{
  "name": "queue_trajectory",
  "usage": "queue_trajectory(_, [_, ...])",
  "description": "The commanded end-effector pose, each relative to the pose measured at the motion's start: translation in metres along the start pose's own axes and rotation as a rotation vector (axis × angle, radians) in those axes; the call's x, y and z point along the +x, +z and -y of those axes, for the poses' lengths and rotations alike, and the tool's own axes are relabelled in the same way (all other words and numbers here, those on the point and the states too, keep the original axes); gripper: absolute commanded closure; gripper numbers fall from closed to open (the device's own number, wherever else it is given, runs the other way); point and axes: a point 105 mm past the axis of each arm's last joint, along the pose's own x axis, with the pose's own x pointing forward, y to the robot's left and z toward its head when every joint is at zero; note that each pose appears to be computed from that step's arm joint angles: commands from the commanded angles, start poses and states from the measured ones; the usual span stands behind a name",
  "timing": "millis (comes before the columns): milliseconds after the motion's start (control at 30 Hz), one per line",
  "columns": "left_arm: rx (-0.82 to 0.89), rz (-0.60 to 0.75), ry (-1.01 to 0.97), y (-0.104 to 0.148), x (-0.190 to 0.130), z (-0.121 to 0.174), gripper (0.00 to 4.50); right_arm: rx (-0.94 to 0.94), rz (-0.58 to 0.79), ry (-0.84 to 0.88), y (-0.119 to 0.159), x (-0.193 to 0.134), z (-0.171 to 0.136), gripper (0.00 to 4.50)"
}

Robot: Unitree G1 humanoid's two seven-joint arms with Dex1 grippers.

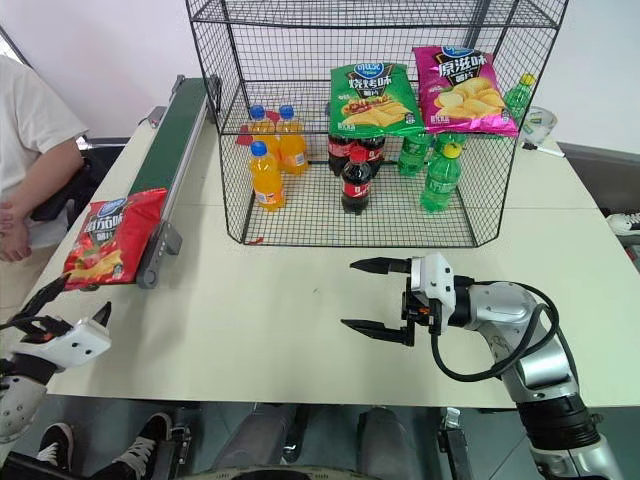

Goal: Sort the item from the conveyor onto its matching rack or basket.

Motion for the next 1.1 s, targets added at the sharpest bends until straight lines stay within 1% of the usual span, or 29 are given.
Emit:
queue_trajectory(33, [0.005,0.023,0.050,0.007,0.006,-0.012,0.05,-0.042,0.007,-0.027,0.007,-0.005,0.006,0.00])
queue_trajectory(200, [-0.008,0.040,0.041,0.013,0.013,-0.008,0.05,-0.049,0.009,-0.032,0.008,-0.004,0.008,0.00])
queue_trajectory(233, [-0.033,0.037,0.040,0.012,0.014,-0.009,0.30,-0.055,0.007,-0.041,0.008,-0.004,0.009,0.00])
queue_trajectory(300, [-0.066,0.030,0.052,0.011,0.013,-0.012,0.88,-0.062,0.010,-0.064,0.009,-0.006,0.014,0.00])
queue_trajectory(467, [-0.041,0.023,0.070,0.009,0.009,-0.015,3.50,-0.061,-0.002,-0.077,0.007,-0.010,0.014,0.00])
queue_trajectory(533, [-0.061,0.020,0.075,0.009,0.008,-0.017,4.41,-0.061,-0.009,-0.092,0.006,-0.012,0.016,0.00])
queue_trajectory(700, [-0.060,0.036,0.102,0.014,0.009,-0.025,4.41,-0.060,-0.005,-0.098,0.005,-0.010,0.016,0.00])
queue_trajectory(867, [-0.075,0.047,0.121,0.023,0.002,-0.030,4.41,-0.060,-0.005,-0.101,0.004,-0.009,0.016,0.00])
queue_trajectory(1000, [-0.063,0.081,0.170,0.041,-0.004,-0.046,4.41,-0.064,-0.009,-0.121,0.004,-0.012,0.021,0.00])
queue_trajectory(1100, [-0.043,0.153,0.226,0.069,-0.004,-0.071,4.41,-0.066,-0.011,-0.158,0.006,-0.020,0.028,0.00])
